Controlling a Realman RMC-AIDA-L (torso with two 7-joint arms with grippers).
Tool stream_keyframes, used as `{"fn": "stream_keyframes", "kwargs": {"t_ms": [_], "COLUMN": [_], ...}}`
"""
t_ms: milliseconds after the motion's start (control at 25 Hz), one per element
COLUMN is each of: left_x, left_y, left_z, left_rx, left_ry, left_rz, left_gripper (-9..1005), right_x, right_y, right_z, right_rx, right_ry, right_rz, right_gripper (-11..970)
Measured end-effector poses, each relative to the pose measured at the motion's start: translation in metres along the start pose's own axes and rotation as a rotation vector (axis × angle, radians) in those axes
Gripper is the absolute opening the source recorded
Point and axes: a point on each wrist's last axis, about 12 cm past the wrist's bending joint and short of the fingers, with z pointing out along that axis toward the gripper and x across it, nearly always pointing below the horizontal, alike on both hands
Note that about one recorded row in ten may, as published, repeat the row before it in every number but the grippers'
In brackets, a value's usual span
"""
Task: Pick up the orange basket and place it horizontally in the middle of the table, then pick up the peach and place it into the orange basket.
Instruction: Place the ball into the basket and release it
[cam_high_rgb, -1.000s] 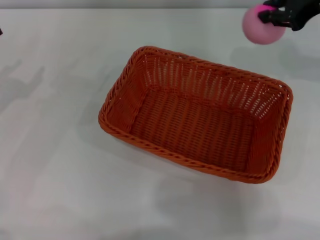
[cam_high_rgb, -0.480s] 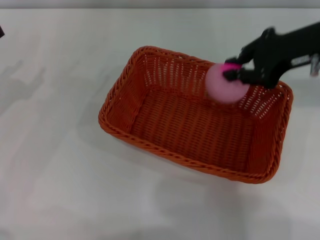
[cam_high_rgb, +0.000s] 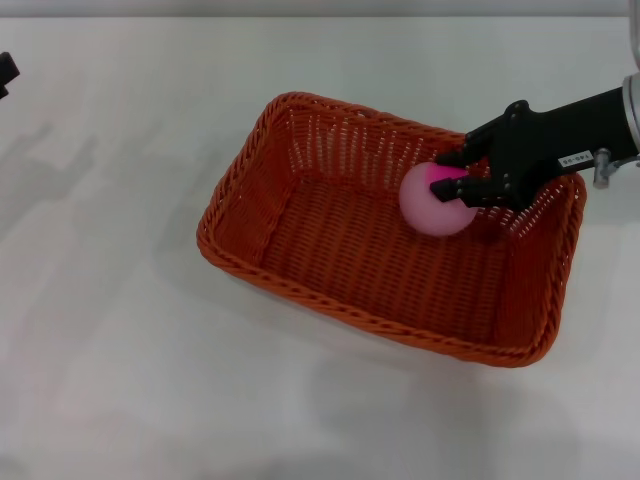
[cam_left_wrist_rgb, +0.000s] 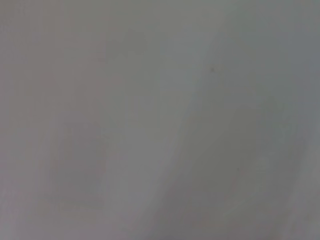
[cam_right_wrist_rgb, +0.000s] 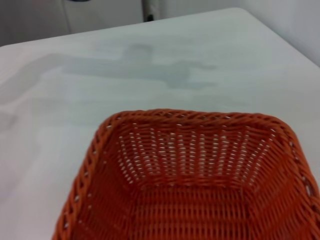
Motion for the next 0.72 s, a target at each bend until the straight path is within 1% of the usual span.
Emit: {"fn": "stream_keyframes", "kwargs": {"t_ms": [200,360,480,600,720], "left_x": [0.000,-0.002,-0.002,-0.002,-0.002], "left_y": [0.000,0.000,0.000,0.001,0.001], "left_z": [0.001,0.001,0.000,-0.002,-0.002], "left_rx": [0.002,-0.001,-0.006,-0.010,-0.013], "left_ry": [0.000,-0.021,-0.032,-0.035,-0.039], "left_rz": [-0.002,0.002,0.007,0.010,0.036], "left_gripper": [703,703,703,703,702], "right_x": [0.006,0.007,0.005,0.006,0.011], "right_y": [-0.002,-0.003,-0.004,-0.006,-0.008], "right_z": [0.005,0.007,0.001,-0.014,-0.041], "right_rx": [0.013,0.014,0.027,0.062,0.141], "right_ry": [0.000,0.001,-0.024,-0.077,-0.166], "right_rz": [0.025,0.025,0.018,0.015,0.028], "right_gripper": [264,419,557,706,834]}}
